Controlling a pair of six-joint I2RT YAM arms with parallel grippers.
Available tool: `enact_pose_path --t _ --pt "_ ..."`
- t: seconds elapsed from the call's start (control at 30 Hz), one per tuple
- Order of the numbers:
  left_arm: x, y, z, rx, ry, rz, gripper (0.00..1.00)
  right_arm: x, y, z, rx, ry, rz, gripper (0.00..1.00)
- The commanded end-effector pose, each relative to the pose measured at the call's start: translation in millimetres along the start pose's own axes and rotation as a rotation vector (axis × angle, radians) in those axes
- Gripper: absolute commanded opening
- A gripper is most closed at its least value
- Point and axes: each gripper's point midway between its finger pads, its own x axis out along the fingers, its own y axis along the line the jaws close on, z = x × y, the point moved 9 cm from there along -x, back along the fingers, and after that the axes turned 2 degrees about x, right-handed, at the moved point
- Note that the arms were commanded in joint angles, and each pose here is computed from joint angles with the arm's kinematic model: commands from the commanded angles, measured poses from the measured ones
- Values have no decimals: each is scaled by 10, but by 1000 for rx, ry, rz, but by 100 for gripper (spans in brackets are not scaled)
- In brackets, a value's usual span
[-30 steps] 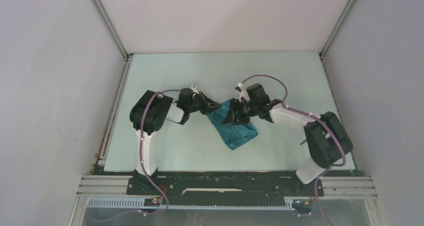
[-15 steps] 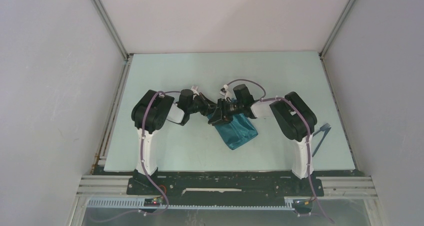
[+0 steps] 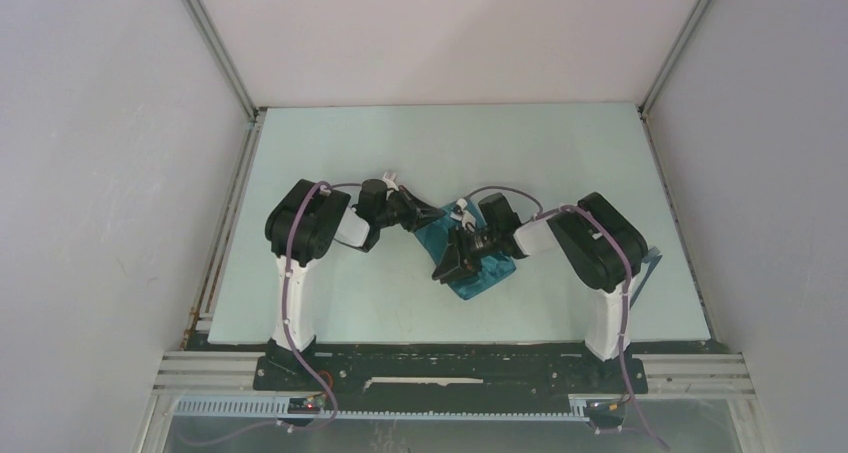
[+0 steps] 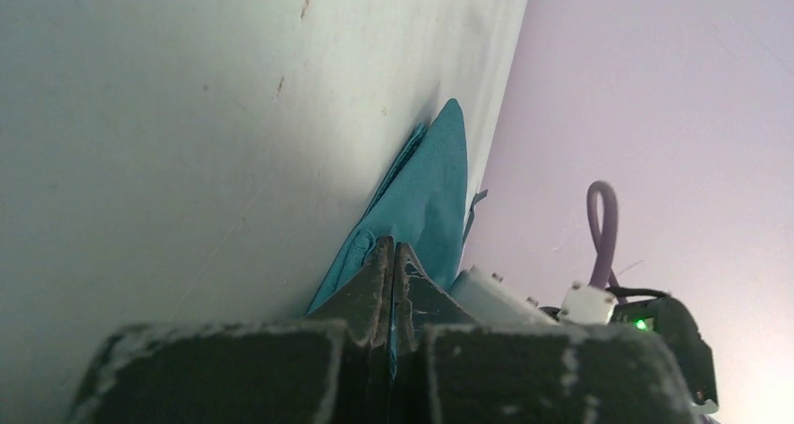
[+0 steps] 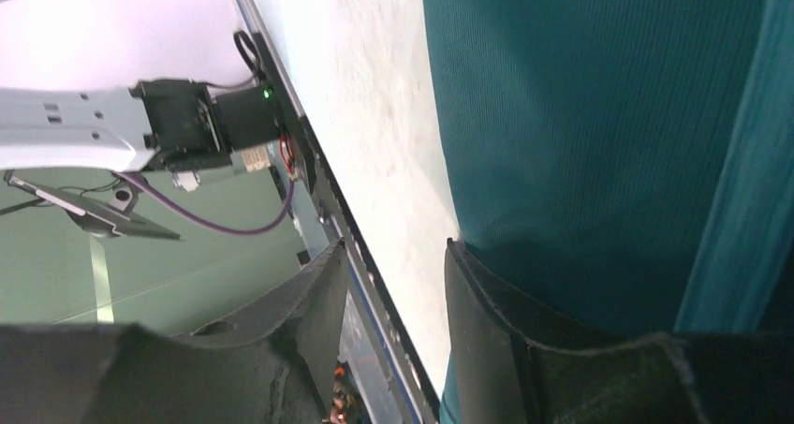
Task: Fold the napkin into a case and place the utensils inside
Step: Smooth out the 2/3-rectangle-folded napkin at the center of the board, then fold the 2/3-rectangle-folded napkin at the center of the board.
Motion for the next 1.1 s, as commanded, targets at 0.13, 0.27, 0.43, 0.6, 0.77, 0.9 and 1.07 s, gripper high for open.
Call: enact_pose_path --t 0.13,0.27,0.43,0.6,0.77,0.9,1.07 --pt "43 119 12 -11 -21 48 0 -170 1 -391 -16 -1 5 52" --pt "38 117 9 -9 -19 48 0 -198 -29 -533 2 -8 10 52" --pt "29 70 13 9 -13 43 0 -325 106 -566 -16 -39 7 52" --pt "-44 -159 18 58 11 24 4 -800 392 -466 -90 -209 -176 57" --pt "-186 -478 -8 81 41 -31 32 -1467 313 -409 -15 -484 -438 73" --pt "-323 -709 -43 121 56 -30 47 -1768 85 -232 102 -547 -478 76" --pt "-585 -1035 -122 227 70 -21 56 -1728 -164 -33 150 -484 -388 76"
